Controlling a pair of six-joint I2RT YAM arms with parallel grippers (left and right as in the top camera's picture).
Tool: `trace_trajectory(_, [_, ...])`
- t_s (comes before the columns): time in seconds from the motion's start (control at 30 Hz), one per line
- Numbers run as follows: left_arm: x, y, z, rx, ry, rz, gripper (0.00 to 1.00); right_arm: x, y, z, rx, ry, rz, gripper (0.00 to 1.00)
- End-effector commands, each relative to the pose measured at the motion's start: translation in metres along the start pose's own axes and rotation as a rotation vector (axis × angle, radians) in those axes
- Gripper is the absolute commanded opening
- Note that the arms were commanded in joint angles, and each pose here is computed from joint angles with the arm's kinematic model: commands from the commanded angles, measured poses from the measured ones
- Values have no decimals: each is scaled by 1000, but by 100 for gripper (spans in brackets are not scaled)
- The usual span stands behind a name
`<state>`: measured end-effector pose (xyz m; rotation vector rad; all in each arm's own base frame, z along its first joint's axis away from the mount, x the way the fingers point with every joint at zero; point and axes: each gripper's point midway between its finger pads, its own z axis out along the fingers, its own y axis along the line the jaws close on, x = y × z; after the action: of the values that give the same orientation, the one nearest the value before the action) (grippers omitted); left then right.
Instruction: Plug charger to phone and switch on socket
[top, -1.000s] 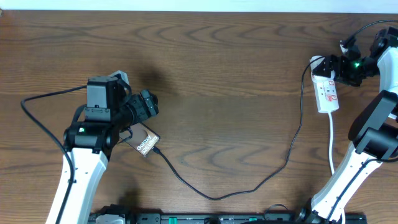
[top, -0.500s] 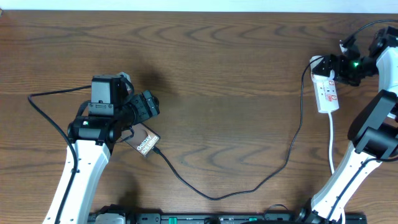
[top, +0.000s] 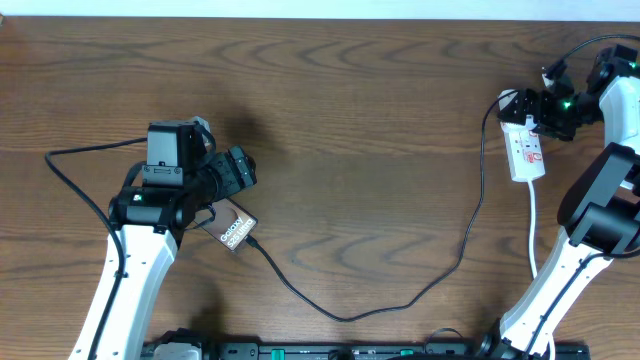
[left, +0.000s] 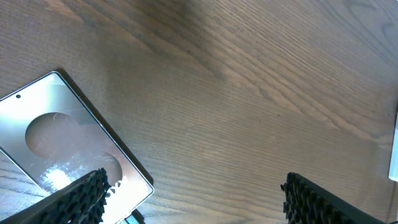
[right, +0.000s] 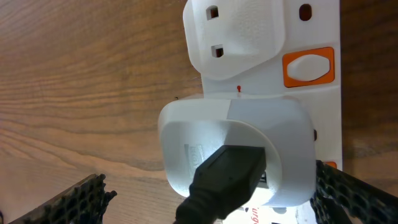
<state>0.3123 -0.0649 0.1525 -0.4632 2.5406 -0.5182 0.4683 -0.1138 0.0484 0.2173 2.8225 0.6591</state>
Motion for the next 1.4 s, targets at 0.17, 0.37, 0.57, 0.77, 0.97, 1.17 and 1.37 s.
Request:
trace_trajectory(0.17, [-6, -3, -4, -2, -19, 15, 88, 26, 11, 48, -166, 116, 102, 97])
trace_trajectory(0.37, [-6, -3, -4, -2, -19, 15, 88, 35, 20, 52, -199, 155, 102, 95])
trace_trajectory(0.57, [-6, -4, -4, 1, -17, 15, 88, 34, 36, 55, -245, 160, 90, 96])
trace_trajectory(0.77, [-6, -4, -4, 4, -15, 15, 88, 34, 41, 59, -240, 169, 78, 91])
trace_trajectory(0.97, [-6, -4, -4, 4, -15, 15, 88, 36, 16, 51, -102, 186, 153, 93])
trace_trajectory(1.17, [-3, -3, -4, -2, -6, 13, 88, 30, -8, 9, 75, 150, 215, 93])
trace_trajectory(1.37, [-2, -2, -4, -5, 0, 11, 88, 21, 4, -61, 154, 28, 258, 96])
